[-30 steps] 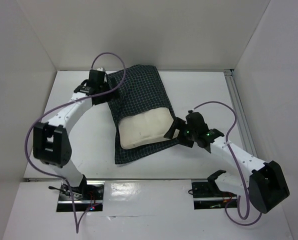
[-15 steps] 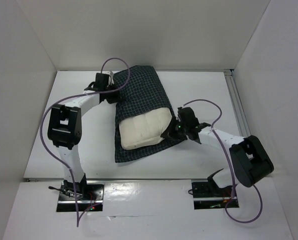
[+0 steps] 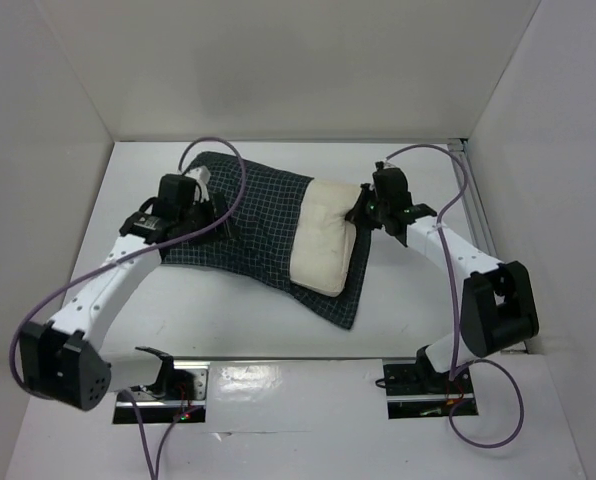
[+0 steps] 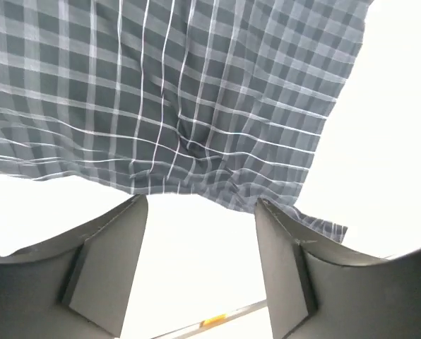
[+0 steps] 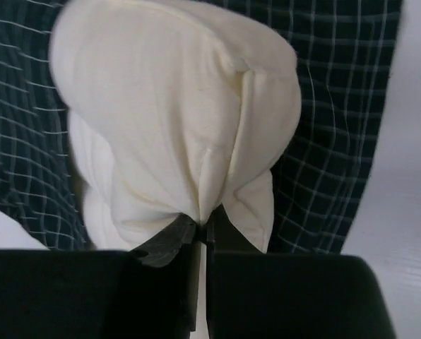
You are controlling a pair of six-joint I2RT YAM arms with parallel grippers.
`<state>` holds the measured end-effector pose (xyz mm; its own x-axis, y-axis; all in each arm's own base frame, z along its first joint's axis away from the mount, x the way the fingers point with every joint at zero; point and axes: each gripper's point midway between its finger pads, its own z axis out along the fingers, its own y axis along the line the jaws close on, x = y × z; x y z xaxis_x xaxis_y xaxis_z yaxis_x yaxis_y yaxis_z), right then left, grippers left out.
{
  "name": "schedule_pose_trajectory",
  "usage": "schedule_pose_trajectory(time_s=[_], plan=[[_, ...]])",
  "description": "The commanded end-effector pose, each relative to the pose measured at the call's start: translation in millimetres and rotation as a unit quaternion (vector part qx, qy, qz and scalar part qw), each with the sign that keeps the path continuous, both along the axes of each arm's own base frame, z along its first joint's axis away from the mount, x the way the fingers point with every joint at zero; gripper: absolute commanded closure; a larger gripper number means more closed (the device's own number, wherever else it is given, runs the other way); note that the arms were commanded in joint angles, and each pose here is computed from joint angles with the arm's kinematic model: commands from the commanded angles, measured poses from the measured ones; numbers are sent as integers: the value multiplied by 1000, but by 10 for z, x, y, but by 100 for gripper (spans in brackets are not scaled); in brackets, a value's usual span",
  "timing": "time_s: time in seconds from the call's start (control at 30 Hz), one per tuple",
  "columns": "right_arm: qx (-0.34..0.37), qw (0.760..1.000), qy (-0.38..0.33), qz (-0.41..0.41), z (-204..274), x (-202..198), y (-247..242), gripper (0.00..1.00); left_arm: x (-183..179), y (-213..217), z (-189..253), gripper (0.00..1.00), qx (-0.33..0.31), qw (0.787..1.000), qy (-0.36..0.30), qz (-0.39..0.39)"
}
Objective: Put the pillow into the pillowcase
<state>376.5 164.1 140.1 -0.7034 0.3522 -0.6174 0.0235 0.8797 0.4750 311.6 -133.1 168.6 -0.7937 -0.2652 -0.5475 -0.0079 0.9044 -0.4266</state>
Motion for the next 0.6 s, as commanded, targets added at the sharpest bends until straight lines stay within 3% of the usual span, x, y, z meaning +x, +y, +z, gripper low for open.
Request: schedule_pose_trajectory(time_s=[0.0,0.07,0.1,0.13,0.27,0.4,0.57], plan=[[-4,1000,-23,21,62,183,90,91,57,291,606,28,50,994,-82,59],[1,999,-15,30,18,167,127,52,92,158,726,39,56,993,-99,37],[0,999,-11,30,-21,146,120,21,177,89,850,40,56,992,-112,27],[-5,1000,-8,25,-62,136,94,14,268,-8,660,41,67,994,-80,10],[-29,999,-22,-9,33,91,-81,1,473,-456,550,37,100,992,-70,-39],[-29,999,-22,-29,92,-31,-252,1,732,-983,247,31,135,986,-56,-78],[-14,1000,-2,-22,-31,-191,-285,5,1085,-1186,36,31,193,978,-49,-63]])
